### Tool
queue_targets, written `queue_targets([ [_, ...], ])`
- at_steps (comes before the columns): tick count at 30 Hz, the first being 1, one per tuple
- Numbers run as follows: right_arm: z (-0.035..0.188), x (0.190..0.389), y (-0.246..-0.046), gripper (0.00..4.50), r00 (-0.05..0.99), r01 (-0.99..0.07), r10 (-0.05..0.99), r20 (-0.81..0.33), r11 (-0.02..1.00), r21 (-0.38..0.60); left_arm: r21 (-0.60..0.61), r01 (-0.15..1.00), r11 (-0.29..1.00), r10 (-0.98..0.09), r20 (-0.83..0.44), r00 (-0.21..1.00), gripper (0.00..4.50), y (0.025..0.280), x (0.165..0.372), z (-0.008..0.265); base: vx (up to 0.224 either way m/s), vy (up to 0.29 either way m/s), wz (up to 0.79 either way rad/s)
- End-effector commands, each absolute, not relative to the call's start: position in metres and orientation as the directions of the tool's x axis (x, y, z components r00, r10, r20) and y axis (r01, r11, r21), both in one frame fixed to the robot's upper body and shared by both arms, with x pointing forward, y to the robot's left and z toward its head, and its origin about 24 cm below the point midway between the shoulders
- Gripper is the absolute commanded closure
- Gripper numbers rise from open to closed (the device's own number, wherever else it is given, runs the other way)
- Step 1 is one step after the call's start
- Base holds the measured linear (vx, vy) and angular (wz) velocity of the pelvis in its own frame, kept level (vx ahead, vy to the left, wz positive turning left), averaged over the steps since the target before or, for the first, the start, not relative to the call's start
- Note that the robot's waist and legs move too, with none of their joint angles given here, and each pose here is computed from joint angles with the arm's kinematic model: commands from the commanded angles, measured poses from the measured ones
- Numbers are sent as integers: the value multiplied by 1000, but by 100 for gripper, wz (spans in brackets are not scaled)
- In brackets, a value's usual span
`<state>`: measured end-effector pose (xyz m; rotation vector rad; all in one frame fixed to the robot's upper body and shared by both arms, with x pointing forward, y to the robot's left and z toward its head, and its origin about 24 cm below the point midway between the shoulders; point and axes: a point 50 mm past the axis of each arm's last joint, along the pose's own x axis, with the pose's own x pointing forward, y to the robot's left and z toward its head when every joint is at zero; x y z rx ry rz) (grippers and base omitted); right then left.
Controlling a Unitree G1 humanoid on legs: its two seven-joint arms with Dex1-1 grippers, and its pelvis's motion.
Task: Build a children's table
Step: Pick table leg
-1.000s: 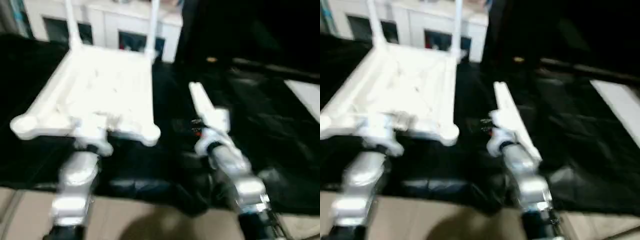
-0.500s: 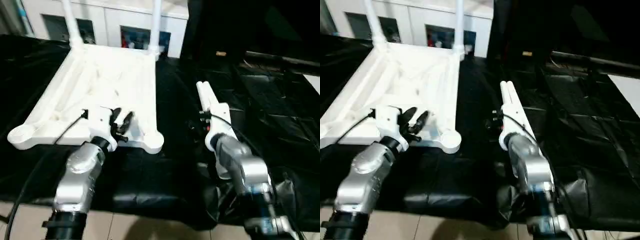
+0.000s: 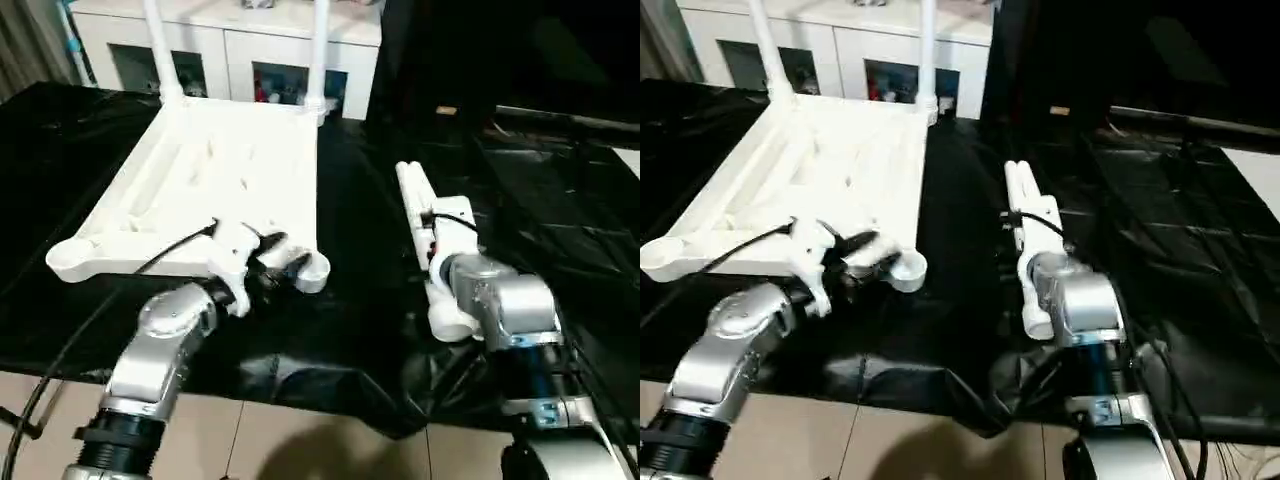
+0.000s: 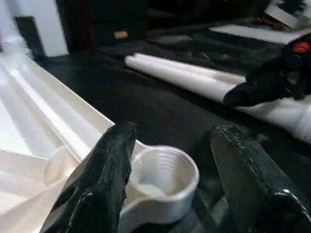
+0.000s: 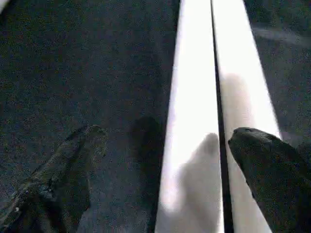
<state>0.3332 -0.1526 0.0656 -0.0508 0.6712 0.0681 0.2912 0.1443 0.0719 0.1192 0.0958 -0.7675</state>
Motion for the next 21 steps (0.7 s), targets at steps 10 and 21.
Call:
queue_targets([
  [10,67,338,-155,0,703,-60,99,-705,995,81,72,801,595,-778,-200,596,159,135,282,73,0,0,0],
  [21,61,340,-154,0,659,-52,166,-734,983,176,72,810,583,-784,-211,583,159,130,282,71,0,0,0],
])
